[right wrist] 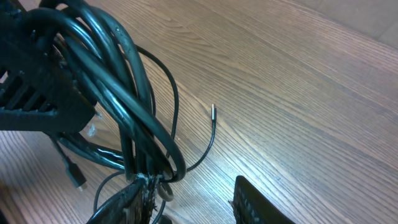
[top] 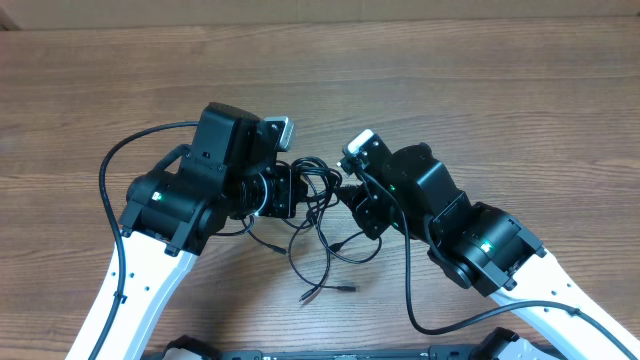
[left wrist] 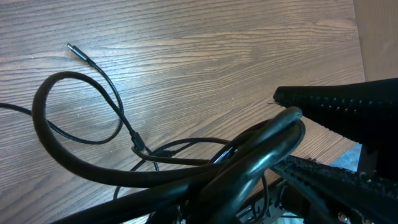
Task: Untangle cables
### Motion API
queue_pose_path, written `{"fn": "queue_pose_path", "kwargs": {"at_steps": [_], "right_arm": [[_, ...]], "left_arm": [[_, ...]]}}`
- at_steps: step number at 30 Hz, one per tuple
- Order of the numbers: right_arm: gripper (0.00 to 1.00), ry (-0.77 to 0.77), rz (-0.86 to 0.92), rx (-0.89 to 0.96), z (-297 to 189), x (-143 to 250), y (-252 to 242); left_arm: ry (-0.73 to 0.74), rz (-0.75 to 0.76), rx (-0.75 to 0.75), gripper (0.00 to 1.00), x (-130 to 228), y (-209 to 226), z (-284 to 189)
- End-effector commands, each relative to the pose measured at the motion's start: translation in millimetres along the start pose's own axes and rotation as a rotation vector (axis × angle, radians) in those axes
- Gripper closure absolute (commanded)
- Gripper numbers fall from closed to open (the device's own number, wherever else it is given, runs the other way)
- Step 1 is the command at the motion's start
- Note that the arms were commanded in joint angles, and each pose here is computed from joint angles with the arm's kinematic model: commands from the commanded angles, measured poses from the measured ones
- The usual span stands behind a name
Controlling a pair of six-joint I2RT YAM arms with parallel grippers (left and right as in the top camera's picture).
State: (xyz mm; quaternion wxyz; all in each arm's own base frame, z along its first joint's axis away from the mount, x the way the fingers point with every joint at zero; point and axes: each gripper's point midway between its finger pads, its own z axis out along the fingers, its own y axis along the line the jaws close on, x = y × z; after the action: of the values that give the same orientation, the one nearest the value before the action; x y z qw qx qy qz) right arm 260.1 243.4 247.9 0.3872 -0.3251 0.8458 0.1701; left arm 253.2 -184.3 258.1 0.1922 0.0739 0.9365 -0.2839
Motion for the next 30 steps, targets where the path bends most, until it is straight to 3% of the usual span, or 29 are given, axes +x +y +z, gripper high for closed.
{"fn": "queue_pose_path", "kwargs": {"at_steps": [1,4,11,16,30], "right_arm": [[0.61,-0.026,-0.003,0.038,-4.6,-10.2,-5.9],[0.61,-0.026,-0.003,0.047,-4.7,-10.2,-7.3],[0.61,-0.027,0.001,0.055,-4.8,-10.5,-8.8],[0.61,-0.04,0.001,0.02,-4.7,-13.7,-2.7],[0.61,-0.106,-0.002,-0.096,-6.6,-30.1,17.4]], "left_arm": [[-0.018,0.061,0.033,0.96,-4.9,-10.4,-7.5],[0.005,0.131,0.089,0.96,0.2,-19.7,-8.1],[0.011,0.141,0.111,0.96,1.5,-23.3,-8.5],[-0.006,0.177,0.253,0.96,-3.5,-49.5,-13.1],[-0.008,0.177,0.252,0.96,-4.0,-49.4,-13.1]]}}
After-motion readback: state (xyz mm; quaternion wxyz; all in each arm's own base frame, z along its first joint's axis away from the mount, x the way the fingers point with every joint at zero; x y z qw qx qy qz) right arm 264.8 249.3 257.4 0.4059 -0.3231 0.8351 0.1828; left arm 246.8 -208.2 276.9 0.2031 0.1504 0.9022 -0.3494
